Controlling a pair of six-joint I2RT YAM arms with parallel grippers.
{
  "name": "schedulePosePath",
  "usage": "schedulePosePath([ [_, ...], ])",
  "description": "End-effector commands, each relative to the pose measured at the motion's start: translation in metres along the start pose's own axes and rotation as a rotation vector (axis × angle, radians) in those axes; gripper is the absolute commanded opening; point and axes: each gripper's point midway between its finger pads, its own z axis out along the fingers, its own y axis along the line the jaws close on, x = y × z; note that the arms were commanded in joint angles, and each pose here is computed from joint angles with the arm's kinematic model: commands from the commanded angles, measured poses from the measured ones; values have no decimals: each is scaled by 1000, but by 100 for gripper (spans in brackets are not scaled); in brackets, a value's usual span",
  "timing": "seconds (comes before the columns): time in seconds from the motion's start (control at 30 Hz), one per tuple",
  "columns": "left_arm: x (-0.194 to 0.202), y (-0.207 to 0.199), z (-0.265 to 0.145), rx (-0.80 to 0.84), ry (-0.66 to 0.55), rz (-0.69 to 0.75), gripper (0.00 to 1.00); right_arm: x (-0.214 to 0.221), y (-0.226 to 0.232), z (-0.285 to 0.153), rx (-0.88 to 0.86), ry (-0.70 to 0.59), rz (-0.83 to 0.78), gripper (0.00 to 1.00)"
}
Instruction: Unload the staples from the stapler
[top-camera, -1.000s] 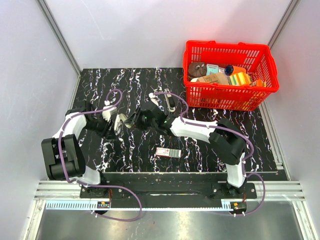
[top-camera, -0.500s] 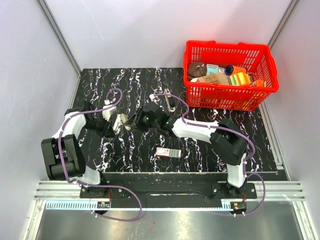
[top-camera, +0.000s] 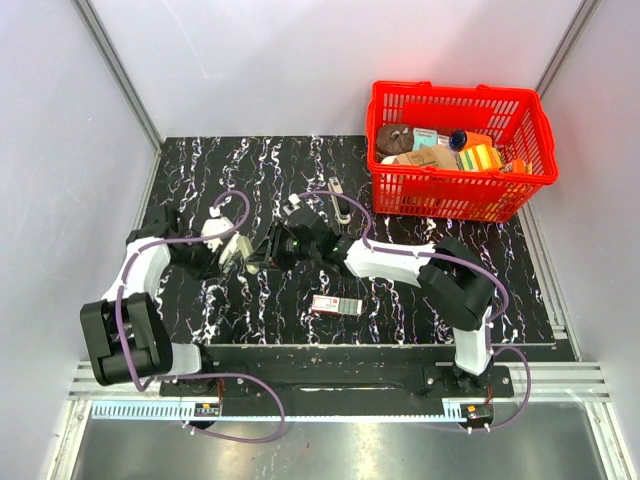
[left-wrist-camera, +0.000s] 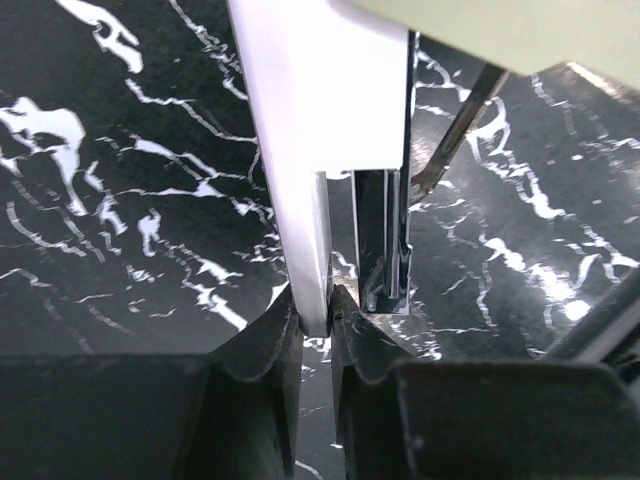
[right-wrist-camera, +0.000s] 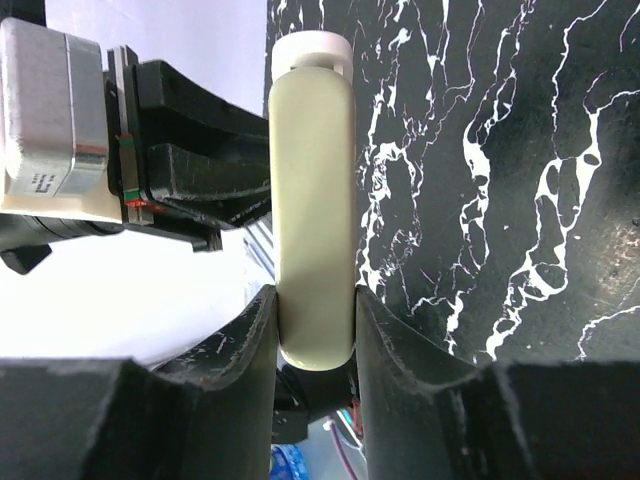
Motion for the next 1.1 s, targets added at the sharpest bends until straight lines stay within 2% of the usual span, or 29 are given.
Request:
schedulePosePath([
  [0.0, -9, 38, -13, -216, 8, 243, 4, 2, -3, 1, -24, 27, -94, 0],
  [0.33, -27, 62, -25, -524, -10, 600, 3, 4, -15, 12, 3, 67, -255, 0],
  [0.83, -33, 52, -21, -678, -32, 792, 3, -6, -12, 16, 8, 35, -282, 0],
  [1.07, -24, 54, -21, -739, 3, 893, 4, -7, -20, 13, 39, 32, -315, 0],
])
